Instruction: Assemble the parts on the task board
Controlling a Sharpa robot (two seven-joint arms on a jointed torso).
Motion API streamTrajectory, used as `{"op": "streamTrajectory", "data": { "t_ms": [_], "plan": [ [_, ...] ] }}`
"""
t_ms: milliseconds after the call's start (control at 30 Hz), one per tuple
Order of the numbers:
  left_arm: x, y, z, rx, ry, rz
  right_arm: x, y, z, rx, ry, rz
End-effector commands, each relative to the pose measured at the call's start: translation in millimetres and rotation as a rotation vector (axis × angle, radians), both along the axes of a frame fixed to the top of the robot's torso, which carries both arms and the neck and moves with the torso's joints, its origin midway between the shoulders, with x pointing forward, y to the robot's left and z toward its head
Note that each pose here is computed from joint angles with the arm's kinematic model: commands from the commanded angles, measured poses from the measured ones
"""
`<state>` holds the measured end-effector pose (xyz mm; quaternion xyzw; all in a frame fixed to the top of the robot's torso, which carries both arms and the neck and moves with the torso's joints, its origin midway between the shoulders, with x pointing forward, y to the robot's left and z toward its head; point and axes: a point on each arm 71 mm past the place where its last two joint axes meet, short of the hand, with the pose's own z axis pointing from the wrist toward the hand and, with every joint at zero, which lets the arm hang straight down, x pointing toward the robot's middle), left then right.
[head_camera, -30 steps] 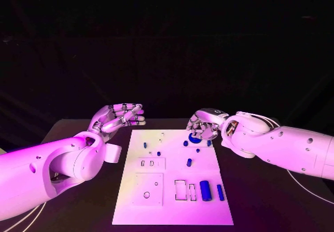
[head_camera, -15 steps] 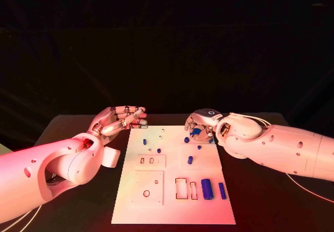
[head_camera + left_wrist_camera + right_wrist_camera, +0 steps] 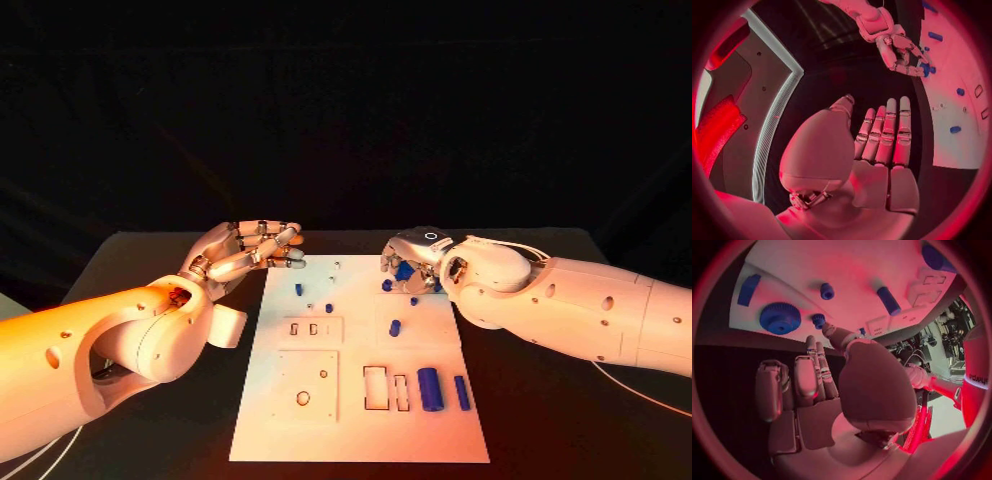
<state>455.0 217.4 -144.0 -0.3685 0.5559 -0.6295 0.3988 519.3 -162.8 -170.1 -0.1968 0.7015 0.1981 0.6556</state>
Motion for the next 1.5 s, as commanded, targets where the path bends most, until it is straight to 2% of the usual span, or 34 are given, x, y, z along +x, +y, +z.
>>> {"op": "streamTrajectory", "data": {
  "t_ms": [33, 767, 1167, 1500],
  "plan": [
    [-1.4, -2.2, 1.9, -0.004, -0.006, -0.024, 0.8, 0.2, -2.4, -0.038, 0.0, -0.008],
    [-2.1, -2.5, 1.3, -0.02, 0.018, -0.019, 3.4, 3.3, -9.9, -0.047, 0.028, -0.012],
    [-1.3, -1.6, 0.9, -0.032, 0.027, -0.007, 1.8, 5.9, -8.8, -0.006, 0.034, -0.01],
    [0.6, 1.4, 0.3, -0.037, 0.031, 0.008, -0.6, 9.5, -4.1, 0.044, 0.003, -0.016]
  ]
}}
